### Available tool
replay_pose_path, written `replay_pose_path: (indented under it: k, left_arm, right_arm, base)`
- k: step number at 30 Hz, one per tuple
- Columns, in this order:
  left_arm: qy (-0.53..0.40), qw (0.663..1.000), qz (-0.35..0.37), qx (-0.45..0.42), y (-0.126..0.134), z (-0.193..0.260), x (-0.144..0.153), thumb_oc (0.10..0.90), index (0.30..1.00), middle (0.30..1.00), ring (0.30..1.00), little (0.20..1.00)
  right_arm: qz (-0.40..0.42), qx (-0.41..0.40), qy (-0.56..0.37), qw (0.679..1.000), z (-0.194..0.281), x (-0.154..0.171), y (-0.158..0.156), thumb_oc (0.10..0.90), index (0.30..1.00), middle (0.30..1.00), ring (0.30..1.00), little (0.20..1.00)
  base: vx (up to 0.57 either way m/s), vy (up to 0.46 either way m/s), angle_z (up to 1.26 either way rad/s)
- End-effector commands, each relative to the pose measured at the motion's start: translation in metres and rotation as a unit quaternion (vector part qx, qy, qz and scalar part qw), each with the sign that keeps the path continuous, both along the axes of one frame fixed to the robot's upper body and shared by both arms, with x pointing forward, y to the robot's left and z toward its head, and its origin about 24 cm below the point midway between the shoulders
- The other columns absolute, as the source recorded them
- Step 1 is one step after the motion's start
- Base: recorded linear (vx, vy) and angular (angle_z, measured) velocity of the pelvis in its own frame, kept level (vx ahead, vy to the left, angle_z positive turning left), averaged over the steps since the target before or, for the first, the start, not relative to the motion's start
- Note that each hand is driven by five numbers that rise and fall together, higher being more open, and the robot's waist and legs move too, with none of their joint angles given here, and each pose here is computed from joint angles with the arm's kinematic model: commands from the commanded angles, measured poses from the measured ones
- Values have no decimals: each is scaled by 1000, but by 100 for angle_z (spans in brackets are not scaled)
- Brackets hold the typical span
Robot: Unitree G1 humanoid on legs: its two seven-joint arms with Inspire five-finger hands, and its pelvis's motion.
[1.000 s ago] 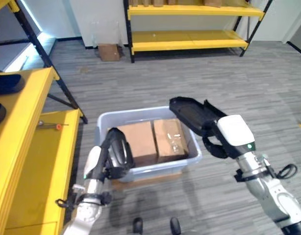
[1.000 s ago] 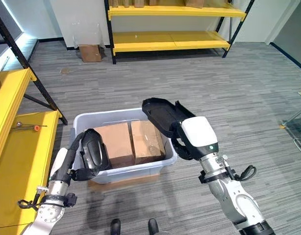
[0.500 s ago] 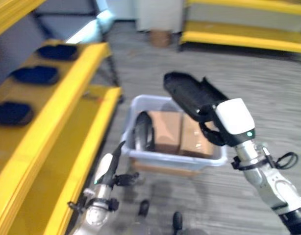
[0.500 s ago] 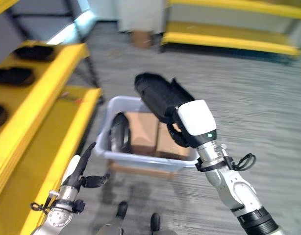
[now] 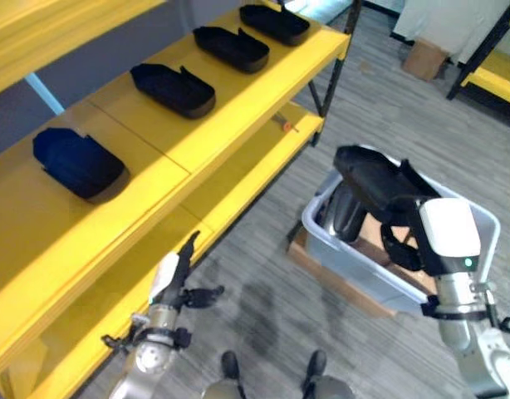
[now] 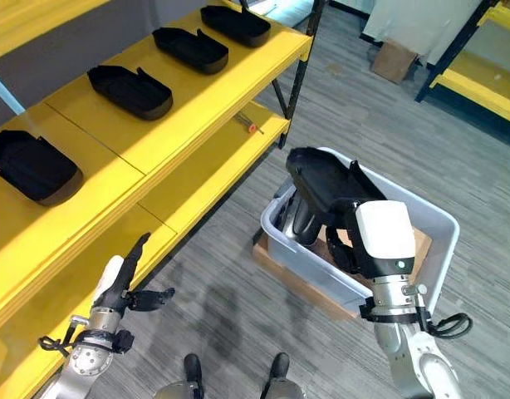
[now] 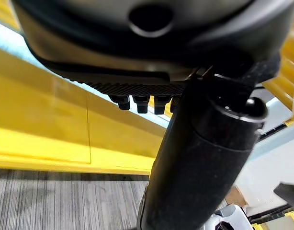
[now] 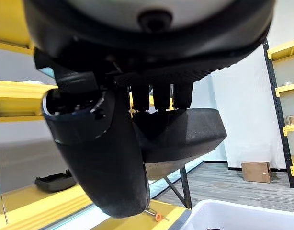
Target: Move parts from the plastic box to the shelf.
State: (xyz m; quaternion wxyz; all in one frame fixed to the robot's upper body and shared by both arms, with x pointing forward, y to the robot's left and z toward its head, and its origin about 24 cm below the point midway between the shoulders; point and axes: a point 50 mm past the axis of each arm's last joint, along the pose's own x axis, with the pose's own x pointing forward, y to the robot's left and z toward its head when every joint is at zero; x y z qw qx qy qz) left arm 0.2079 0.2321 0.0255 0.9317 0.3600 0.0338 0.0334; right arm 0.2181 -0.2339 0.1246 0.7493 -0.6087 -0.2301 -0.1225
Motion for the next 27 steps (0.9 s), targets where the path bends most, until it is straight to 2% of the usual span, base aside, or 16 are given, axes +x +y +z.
replay_pose_path:
  k: [1,15,27]
  left_arm:
    - [-99,995,-11,2,0,31,5,900,1000,1000,1000,1000]
    - [-106,993,34,33,20,37,-10,900,1000,1000,1000,1000]
    - [-126,990,39,47,23,45,-7,900,1000,1000,1000,1000]
  right_arm:
    - [36,-41,-181,982,73,2,5,400,300,300,300,300]
    - [83,-60,-180,978,80,6,28,400,300,300,300,300]
    - [138,-67,-196,968,95,22,55,400,300,300,300,300]
  base:
    - [89,149,-19]
    - [33,83,2]
    - [-10,102,11]
